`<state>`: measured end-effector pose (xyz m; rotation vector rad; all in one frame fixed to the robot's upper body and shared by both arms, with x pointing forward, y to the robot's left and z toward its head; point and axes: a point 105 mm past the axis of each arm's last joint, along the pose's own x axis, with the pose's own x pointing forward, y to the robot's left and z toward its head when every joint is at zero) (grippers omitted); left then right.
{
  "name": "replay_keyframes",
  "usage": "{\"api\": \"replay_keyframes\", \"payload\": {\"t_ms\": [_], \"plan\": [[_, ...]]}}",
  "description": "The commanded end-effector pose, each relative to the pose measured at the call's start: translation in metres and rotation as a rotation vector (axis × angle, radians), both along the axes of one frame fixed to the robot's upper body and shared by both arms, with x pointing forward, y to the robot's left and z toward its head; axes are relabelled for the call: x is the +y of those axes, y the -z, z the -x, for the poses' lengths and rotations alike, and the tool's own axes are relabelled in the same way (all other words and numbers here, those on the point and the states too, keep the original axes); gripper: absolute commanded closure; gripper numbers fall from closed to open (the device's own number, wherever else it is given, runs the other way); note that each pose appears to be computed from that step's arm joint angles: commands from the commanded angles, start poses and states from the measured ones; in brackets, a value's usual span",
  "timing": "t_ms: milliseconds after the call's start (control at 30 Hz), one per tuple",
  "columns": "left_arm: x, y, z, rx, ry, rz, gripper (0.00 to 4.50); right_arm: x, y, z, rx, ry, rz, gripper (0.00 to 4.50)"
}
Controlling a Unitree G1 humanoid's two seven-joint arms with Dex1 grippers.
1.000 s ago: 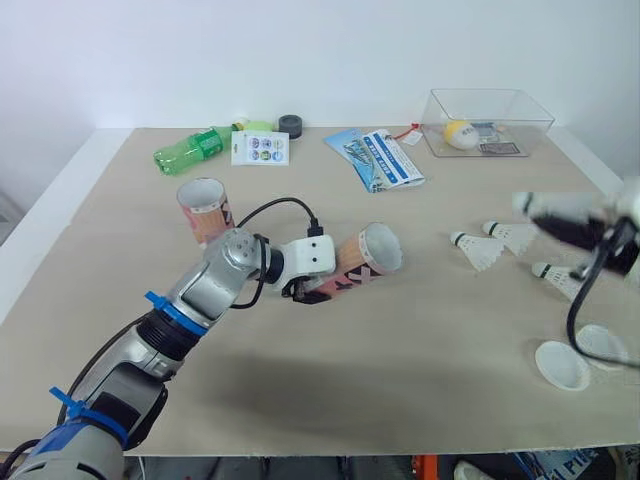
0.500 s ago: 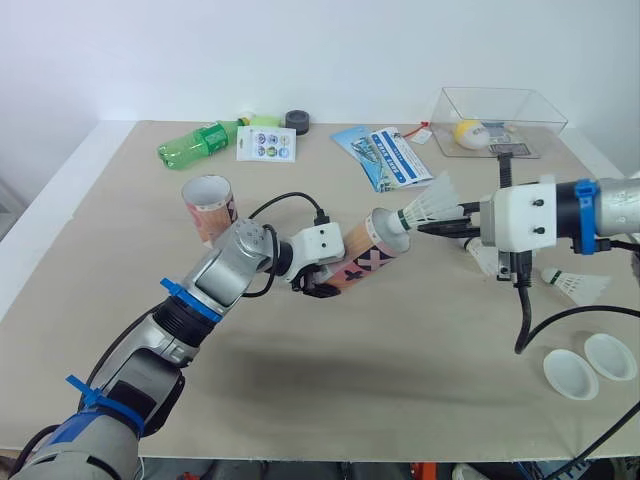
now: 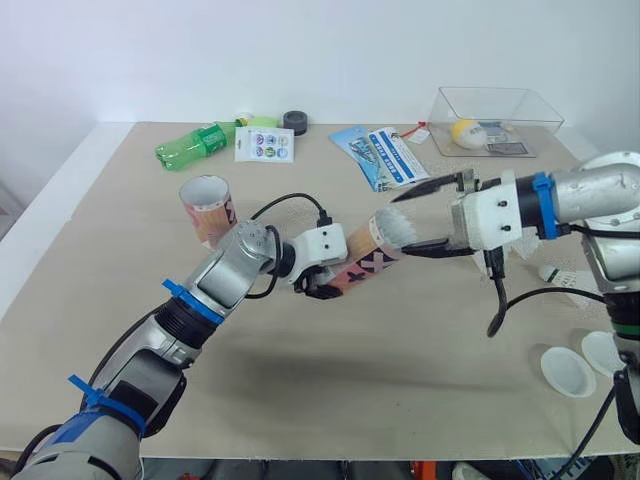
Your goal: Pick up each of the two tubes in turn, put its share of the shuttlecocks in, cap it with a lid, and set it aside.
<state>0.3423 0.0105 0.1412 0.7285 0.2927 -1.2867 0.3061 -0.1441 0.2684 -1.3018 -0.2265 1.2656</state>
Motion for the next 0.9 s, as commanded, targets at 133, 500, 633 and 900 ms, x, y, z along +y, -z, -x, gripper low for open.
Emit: {"api": "replay_keyframes", "payload": {"t_ms": [133,500,633,900], "plan": [[0.003,-0.005,0.001,-0.023,-0.012,0.009,1.53,-0.023,-0.033,0.007,0.137,0.158,-0.290,0.02],[0.003,-0.001,0.002,-0.040,0.006,-0.020,1.53,-0.036,-0.029,0.000,0.186,0.291,-0.432,0.52],[-0.002,-0.005,0.002,-0.053,0.015,-0.014,1.53,0.000,-0.007,0.007,0.244,0.166,-0.279,2.13],[-0.005,-0.007,0.001,-0.067,0.022,-0.011,1.53,0.022,0.030,-0.008,0.287,0.098,-0.011,4.48]]}}
